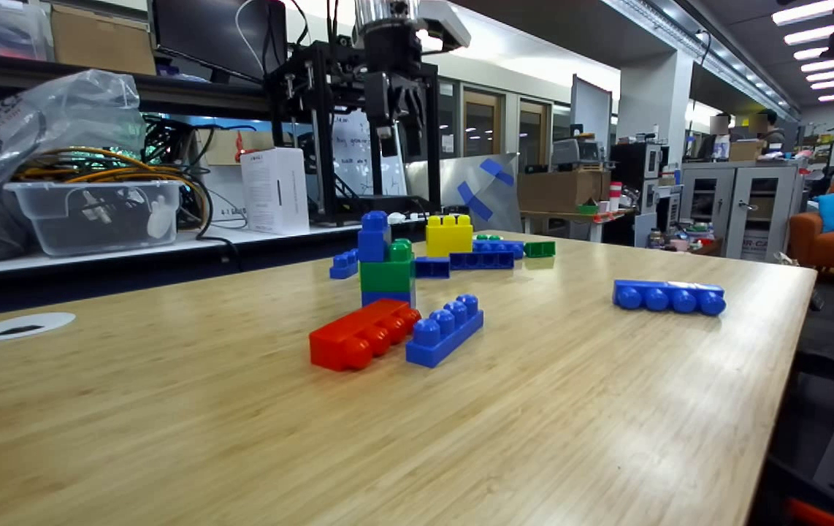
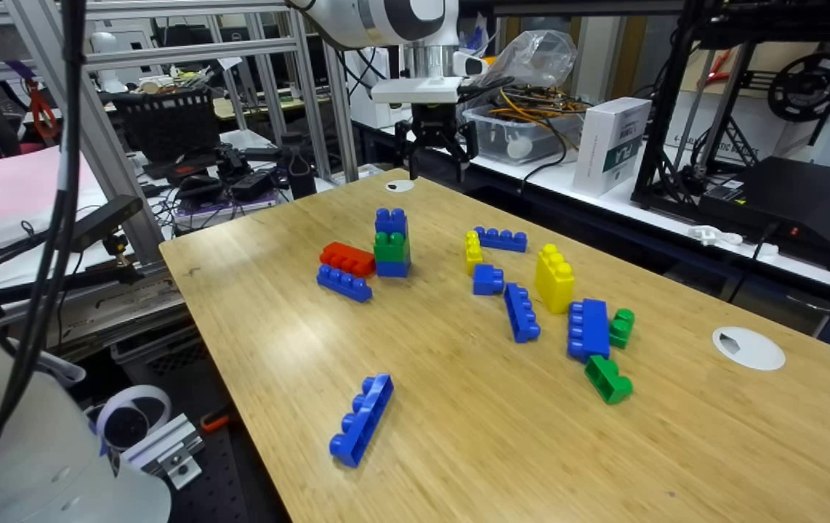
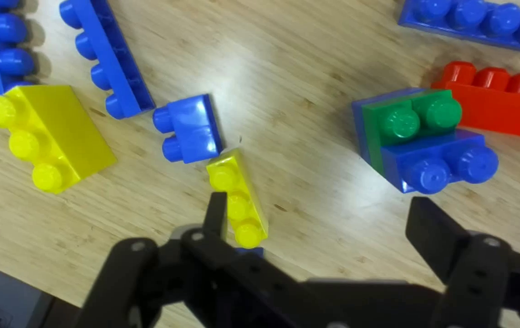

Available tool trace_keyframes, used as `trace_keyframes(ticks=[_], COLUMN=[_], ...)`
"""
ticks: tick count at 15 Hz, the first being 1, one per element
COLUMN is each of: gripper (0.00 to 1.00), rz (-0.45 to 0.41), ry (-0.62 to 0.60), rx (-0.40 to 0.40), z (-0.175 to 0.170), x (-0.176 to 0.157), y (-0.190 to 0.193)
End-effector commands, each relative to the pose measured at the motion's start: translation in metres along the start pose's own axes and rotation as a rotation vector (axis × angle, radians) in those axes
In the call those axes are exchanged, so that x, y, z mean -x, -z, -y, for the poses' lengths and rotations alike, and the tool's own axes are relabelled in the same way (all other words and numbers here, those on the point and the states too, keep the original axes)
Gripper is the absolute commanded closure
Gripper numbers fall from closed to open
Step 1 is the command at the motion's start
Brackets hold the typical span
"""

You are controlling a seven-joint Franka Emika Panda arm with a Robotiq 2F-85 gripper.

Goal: Stack the blue block on the blue and green blocks.

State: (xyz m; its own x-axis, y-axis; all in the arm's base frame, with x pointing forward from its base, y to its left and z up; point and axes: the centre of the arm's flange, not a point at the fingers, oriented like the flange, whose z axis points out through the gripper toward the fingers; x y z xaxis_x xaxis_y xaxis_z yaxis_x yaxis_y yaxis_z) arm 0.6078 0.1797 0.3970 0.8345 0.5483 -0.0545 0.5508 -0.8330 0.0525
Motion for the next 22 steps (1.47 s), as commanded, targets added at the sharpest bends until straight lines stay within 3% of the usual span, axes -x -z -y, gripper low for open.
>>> trace_keyframes(ticks=[1,12,22], gripper=[0.00,0.00,0.00], rz=[-0.016,-0.019,0.009], ry=[-0.185,-0.739,-0.948], rx=[-0.061,-0.098,-0.154], z=[-0.012,-0.048,-0.069], x=[-0.003,-0.003,0.000], y=[-0.006,-0.057,-0.105])
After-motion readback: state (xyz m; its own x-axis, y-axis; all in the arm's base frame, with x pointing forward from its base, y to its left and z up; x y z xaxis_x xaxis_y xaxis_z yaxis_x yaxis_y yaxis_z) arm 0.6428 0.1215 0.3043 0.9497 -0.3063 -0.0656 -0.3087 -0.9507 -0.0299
